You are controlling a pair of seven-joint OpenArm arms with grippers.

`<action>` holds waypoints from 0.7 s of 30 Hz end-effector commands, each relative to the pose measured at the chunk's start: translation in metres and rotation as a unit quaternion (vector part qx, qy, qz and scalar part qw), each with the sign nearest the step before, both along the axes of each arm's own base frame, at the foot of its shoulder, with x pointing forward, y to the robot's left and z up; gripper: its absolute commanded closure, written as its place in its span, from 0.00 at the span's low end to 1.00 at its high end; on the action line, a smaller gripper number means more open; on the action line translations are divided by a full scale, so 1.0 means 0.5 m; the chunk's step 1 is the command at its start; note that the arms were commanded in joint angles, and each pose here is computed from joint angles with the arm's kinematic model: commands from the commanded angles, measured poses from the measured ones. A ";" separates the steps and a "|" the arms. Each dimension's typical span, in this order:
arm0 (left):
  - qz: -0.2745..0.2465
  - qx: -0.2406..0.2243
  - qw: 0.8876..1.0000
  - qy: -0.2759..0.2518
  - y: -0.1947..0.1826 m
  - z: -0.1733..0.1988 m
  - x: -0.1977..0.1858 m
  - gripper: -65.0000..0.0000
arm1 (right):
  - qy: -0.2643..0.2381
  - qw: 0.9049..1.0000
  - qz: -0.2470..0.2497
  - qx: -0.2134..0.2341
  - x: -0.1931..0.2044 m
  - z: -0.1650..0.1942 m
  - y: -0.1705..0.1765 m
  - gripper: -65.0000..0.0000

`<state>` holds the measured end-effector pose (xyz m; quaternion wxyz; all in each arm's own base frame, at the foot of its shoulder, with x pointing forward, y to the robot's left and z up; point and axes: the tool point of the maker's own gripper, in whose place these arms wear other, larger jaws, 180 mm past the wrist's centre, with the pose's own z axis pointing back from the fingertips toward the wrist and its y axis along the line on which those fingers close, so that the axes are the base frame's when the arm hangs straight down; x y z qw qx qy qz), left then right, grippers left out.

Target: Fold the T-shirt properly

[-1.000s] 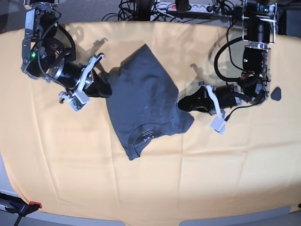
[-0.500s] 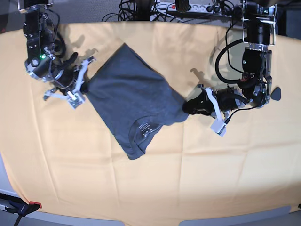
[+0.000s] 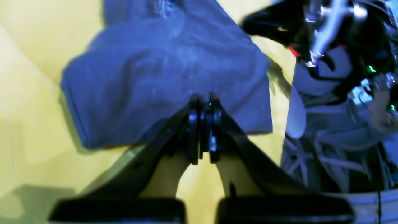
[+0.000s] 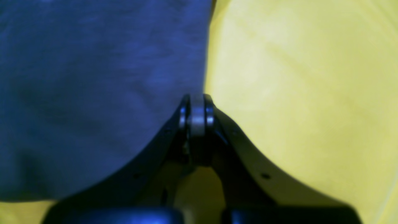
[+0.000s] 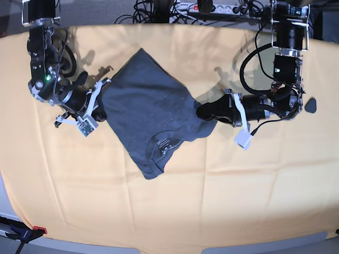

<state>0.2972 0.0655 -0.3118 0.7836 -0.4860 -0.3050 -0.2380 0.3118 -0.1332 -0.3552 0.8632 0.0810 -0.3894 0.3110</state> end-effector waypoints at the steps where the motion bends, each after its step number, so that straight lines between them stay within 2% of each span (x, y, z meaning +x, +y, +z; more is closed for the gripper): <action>1: 0.001 -0.012 1.000 -0.023 0.002 0.030 0.015 1.00 | -0.015 1.000 -0.002 0.000 0.022 0.015 -0.011 1.00; 5: -0.004 0.019 1.000 -0.018 0.005 0.006 0.009 1.00 | 0.009 1.000 0.013 0.018 0.021 0.001 -0.004 1.00; 8: -0.029 0.073 0.997 -0.004 -0.003 -0.045 -0.015 1.00 | 0.018 0.999 0.019 0.021 0.015 -0.002 0.000 1.00; 10: -0.033 0.117 0.992 -0.017 -0.011 -0.080 -0.015 1.00 | 0.019 0.999 0.017 0.020 0.015 -0.003 -0.001 1.00; 14: -0.044 0.197 0.976 -0.079 -0.028 -0.135 -0.005 1.00 | 0.057 0.997 0.026 0.041 -0.011 -0.015 0.013 1.00; 16: -0.051 0.237 0.966 -0.093 -0.031 -0.160 -0.004 1.00 | 0.069 0.995 0.041 0.059 -0.034 -0.020 0.029 1.00; 21: -0.066 0.291 0.945 -0.136 -0.043 -0.163 0.032 1.00 | 0.075 0.994 0.045 0.065 -0.071 -0.020 0.043 1.00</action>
